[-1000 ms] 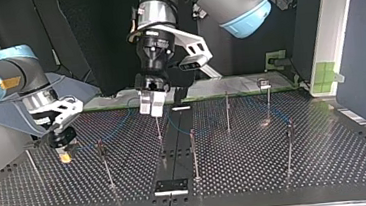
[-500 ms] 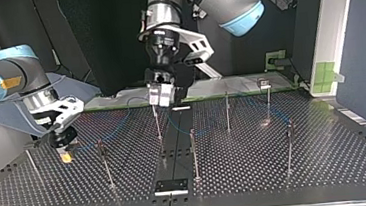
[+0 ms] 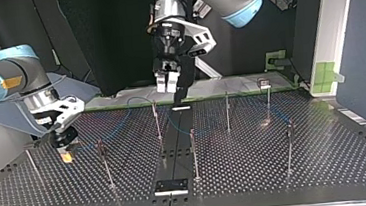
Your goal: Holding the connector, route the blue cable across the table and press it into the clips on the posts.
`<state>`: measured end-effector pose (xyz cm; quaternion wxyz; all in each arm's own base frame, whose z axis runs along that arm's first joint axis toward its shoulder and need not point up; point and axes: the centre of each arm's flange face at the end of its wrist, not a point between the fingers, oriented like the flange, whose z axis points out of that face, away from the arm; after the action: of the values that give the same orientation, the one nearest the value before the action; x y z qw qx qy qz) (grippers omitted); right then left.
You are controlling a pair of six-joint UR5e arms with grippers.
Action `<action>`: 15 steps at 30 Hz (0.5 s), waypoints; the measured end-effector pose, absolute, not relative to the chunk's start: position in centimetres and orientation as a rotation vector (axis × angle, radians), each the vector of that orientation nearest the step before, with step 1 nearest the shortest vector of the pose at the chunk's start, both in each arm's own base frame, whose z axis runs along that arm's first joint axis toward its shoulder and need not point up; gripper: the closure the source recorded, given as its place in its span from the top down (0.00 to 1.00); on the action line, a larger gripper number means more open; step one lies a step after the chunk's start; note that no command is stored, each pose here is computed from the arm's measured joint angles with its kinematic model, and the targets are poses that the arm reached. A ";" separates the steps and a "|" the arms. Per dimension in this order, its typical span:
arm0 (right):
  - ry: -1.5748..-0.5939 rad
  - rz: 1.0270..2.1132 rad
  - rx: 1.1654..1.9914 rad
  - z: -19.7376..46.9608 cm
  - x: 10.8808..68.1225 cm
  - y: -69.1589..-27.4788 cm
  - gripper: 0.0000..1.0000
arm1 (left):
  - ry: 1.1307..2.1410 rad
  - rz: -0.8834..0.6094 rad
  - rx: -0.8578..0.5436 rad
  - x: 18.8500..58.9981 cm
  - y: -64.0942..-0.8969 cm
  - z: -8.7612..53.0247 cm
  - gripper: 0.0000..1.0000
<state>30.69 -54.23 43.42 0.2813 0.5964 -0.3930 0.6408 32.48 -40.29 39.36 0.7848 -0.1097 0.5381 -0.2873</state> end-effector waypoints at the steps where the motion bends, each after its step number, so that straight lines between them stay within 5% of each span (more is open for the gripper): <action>1: -1.052 1.717 1.598 43.4 30.7 -54.2 0.00 | 1.160 -0.624 -0.239 32.4 -40.2 39.0 1.00; 15: -1.048 1.717 1.602 43.4 30.9 -54.2 0.00 | 1.225 -0.603 -0.202 31.1 -38.2 33.7 1.00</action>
<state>30.85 -54.15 43.40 0.2815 0.5978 -0.3911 0.6407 31.09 -38.22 33.70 0.7711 -0.0933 0.5652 -0.2780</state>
